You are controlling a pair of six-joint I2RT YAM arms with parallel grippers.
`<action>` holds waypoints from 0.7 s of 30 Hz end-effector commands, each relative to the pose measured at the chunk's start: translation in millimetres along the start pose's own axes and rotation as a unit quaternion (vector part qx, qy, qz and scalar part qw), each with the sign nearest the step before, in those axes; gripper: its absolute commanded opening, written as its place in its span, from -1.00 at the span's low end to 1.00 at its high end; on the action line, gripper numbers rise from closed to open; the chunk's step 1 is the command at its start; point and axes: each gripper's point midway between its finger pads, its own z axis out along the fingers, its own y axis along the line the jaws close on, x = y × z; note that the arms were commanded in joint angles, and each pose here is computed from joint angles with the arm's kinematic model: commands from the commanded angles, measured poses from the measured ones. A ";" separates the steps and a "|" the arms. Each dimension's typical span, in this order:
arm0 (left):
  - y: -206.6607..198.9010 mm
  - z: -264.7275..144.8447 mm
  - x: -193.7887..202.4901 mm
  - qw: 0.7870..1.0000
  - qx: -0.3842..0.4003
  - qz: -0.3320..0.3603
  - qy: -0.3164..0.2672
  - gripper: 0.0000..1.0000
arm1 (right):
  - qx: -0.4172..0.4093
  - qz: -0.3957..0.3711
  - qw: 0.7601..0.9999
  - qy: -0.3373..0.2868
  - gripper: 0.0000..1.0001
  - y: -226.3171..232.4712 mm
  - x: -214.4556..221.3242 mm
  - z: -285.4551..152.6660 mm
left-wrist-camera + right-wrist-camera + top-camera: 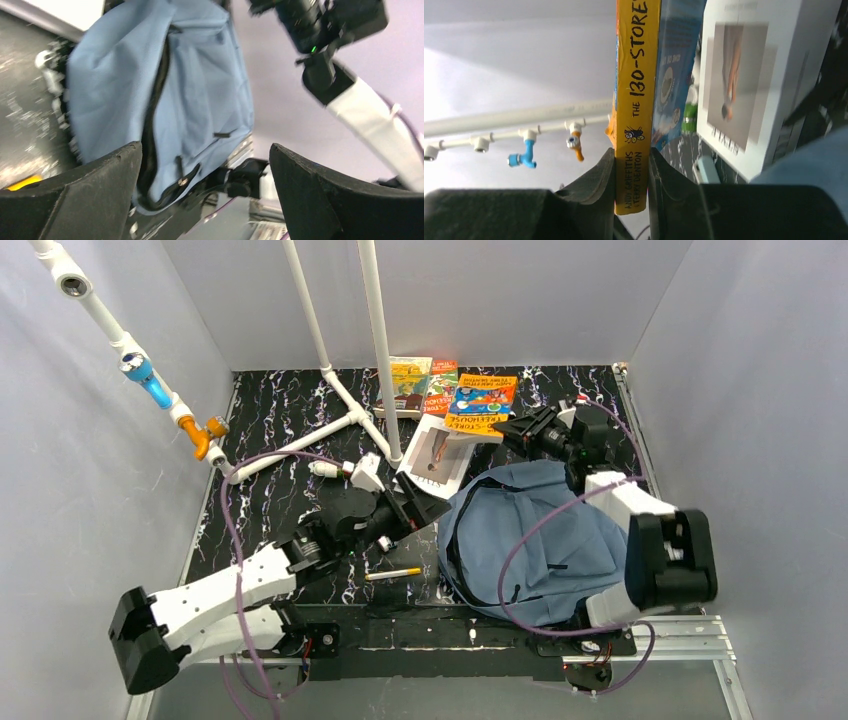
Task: Pack the student bag
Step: Pick up the book from the center of the board.
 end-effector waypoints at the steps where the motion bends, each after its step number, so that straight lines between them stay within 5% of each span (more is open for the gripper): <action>1: -60.8 17.7 -23.1 0.991 0.119 -0.041 -0.045 0.96 | -0.014 -0.048 0.999 0.007 -0.97 34.8 44.9 -34.4; 7: -86.1 37.5 -27.9 0.980 0.175 -0.069 -0.069 0.97 | -0.001 -0.053 0.999 -0.002 -0.97 43.1 93.5 -65.7; 21: -79.8 59.0 -32.2 0.973 0.166 -0.108 -0.118 0.97 | -0.073 -0.006 0.997 0.001 -0.97 79.3 127.0 -84.3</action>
